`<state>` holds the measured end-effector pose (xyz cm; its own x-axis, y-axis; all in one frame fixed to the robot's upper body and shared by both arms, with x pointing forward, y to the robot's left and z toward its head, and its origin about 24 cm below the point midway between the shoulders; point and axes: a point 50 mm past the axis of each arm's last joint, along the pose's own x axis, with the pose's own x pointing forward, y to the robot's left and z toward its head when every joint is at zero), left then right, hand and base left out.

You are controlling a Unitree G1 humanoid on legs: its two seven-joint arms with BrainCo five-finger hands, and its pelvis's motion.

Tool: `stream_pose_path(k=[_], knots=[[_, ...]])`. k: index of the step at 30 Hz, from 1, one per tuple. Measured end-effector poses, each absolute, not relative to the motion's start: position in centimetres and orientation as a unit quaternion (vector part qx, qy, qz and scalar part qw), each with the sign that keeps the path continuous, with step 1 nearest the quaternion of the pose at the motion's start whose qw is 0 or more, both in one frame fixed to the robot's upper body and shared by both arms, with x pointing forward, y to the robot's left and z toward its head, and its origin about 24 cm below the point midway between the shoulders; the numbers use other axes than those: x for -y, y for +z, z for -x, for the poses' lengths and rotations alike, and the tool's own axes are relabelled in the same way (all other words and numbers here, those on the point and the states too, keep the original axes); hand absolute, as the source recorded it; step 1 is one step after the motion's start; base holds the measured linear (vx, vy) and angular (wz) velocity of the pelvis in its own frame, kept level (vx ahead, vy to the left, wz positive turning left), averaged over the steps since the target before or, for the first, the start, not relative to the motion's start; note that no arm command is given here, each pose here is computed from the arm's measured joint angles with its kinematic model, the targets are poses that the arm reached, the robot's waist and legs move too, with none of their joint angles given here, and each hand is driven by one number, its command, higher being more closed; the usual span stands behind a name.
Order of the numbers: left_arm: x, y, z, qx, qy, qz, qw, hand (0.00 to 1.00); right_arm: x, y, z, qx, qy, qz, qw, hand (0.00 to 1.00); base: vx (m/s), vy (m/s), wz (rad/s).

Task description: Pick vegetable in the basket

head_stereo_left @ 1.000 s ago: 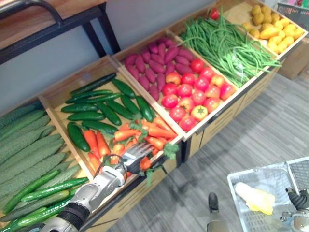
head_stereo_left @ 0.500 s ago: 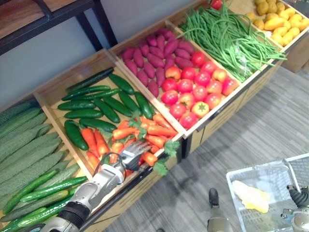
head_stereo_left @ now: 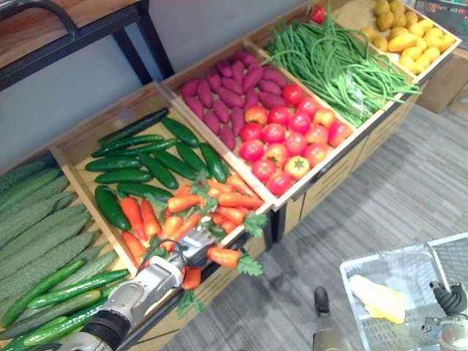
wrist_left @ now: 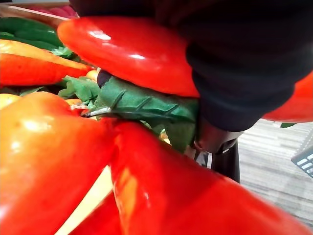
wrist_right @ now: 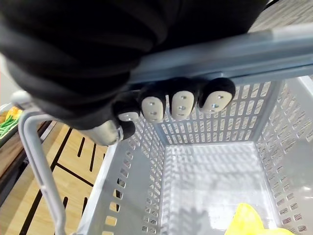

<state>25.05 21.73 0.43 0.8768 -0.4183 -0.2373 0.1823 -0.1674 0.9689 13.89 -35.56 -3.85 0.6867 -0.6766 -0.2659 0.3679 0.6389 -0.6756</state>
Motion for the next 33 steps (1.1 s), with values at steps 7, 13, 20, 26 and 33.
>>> stream_pose_path(k=[7,13,20,26,33], knots=[[-22.1,0.6,-25.3,0.074,-0.219,-0.731,0.642,1.0,35.5,-3.8,-14.0,-0.256,-0.301,0.299,0.868,1.0,-0.01,-0.051,0.0],[-22.7,1.5,-26.1,0.067,-0.169,-0.721,0.669,1.0,35.5,-4.4,-13.9,-0.269,-0.3,0.293,0.867,1.0,-0.02,-0.055,0.03],[-26.4,3.3,-27.2,0.01,-0.001,-0.674,0.739,1.0,35.5,-5.4,-13.8,-0.292,-0.301,0.28,0.864,1.0,-0.05,-0.063,0.06],[-28.9,4.4,-27.3,-0.024,0.101,-0.644,0.758,1.0,35.5,-5.9,-13.8,-0.31,-0.302,0.273,0.859,1.0,-0.03,-0.06,0.05],[-31.2,6.4,-27.5,-0.028,0.188,-0.6,0.777,1.0,35.0,-7.1,-13.3,-0.339,-0.3,0.257,0.854,1.0,-0.01,-0.043,0.03]])
